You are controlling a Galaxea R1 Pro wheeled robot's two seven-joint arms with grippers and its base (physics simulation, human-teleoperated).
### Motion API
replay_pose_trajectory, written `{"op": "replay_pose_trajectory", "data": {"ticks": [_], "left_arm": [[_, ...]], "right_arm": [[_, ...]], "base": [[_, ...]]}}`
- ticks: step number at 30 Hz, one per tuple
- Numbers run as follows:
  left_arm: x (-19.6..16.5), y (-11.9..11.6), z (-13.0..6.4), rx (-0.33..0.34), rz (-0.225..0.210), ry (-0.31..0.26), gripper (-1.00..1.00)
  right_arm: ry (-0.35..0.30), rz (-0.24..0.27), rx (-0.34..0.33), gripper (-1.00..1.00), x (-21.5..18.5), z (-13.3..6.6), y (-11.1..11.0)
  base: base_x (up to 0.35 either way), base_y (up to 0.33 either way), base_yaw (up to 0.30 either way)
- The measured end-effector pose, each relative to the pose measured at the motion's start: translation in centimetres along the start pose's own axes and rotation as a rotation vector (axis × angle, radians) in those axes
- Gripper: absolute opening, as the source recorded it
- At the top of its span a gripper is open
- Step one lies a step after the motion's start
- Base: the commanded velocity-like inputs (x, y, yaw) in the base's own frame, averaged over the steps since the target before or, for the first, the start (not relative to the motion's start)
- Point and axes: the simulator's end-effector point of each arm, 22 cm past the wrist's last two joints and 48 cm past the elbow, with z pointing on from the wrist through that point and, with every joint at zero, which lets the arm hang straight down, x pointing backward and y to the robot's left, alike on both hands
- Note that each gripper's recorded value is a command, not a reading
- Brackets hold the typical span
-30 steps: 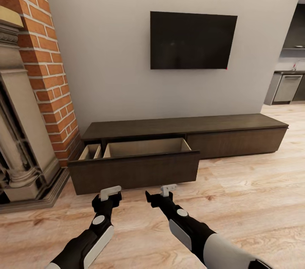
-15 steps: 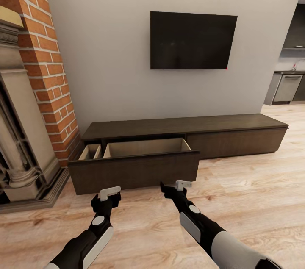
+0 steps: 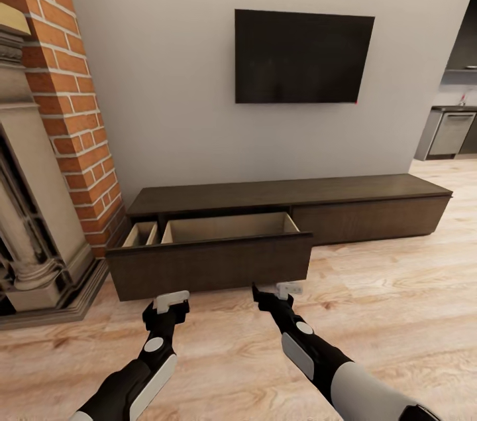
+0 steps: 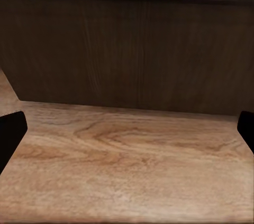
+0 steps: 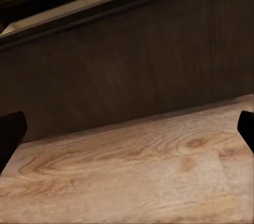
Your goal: Place each of the two pumpkins and all three candles from the living room inside a cabinet in the living room (use any cabinet), then make sure every cabinet is closed, and position the cauldron so it is next to a table in the living room.
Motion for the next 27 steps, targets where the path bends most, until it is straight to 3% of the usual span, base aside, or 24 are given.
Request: {"op": "replay_pose_trajectory", "data": {"ticks": [21, 27], "left_arm": [[4.8, 0.3, 1.4, -0.008, 0.015, 0.085, 1.00], [5.6, 0.7, 1.7, -0.026, 0.016, 0.099, 1.00]], "right_arm": [[0.087, 0.011, 0.022, 1.00, 5.4, 1.1, -1.7], [0.149, 0.000, 0.072, 1.00, 8.8, 0.7, -4.3]], "base": [[0.000, 0.000, 0.000], [0.000, 0.000, 0.000]]}}
